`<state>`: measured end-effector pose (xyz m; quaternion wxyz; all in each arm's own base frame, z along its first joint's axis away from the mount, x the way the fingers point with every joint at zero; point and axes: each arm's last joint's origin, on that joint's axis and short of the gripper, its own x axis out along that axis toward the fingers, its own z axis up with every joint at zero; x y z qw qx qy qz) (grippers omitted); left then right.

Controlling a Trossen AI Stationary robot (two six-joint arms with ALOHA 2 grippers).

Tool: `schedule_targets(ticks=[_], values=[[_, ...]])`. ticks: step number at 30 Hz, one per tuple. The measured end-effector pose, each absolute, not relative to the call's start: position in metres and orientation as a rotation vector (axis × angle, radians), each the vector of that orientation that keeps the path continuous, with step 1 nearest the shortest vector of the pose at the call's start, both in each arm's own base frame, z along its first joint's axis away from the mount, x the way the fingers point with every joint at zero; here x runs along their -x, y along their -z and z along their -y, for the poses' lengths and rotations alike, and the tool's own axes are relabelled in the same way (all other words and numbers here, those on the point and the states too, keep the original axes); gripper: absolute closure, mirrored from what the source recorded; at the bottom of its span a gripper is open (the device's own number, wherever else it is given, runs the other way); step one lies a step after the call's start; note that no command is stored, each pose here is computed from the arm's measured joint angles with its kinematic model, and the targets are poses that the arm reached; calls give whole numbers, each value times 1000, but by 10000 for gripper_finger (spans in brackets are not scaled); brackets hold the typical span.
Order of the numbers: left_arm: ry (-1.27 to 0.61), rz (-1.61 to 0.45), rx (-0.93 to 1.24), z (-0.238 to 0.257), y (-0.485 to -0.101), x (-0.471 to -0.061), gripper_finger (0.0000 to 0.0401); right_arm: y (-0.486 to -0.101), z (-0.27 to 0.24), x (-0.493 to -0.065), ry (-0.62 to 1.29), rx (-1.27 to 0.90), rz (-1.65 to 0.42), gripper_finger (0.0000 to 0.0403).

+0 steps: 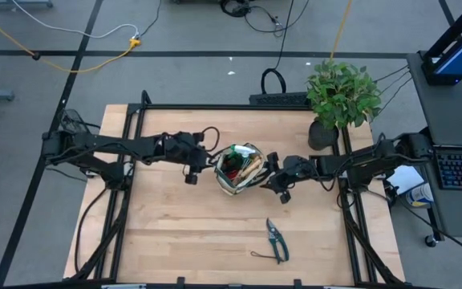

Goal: Pick & Place Garden tools in Gardening bag
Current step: Adjust the green gardening bag

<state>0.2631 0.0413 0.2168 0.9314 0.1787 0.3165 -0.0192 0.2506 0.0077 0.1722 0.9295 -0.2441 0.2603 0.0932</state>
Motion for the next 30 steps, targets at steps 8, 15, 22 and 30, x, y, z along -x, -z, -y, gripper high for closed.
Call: schedule_targets(ticks=[8, 15, 22, 30], values=[[59, -682, -397, -43, -207, -268, 268, -158, -7, -253, -191, 450, -603, 239], [64, -696, -425, -43, -203, -270, 274, -155, -5, -256, -127, 571, -618, 256], [80, -706, -462, -43, -202, -269, 374, -156, -3, -256, -128, 599, -620, 355], [56, -716, -508, -42, -202, -270, 390, -157, -7, -255, -134, 578, -614, 392]])
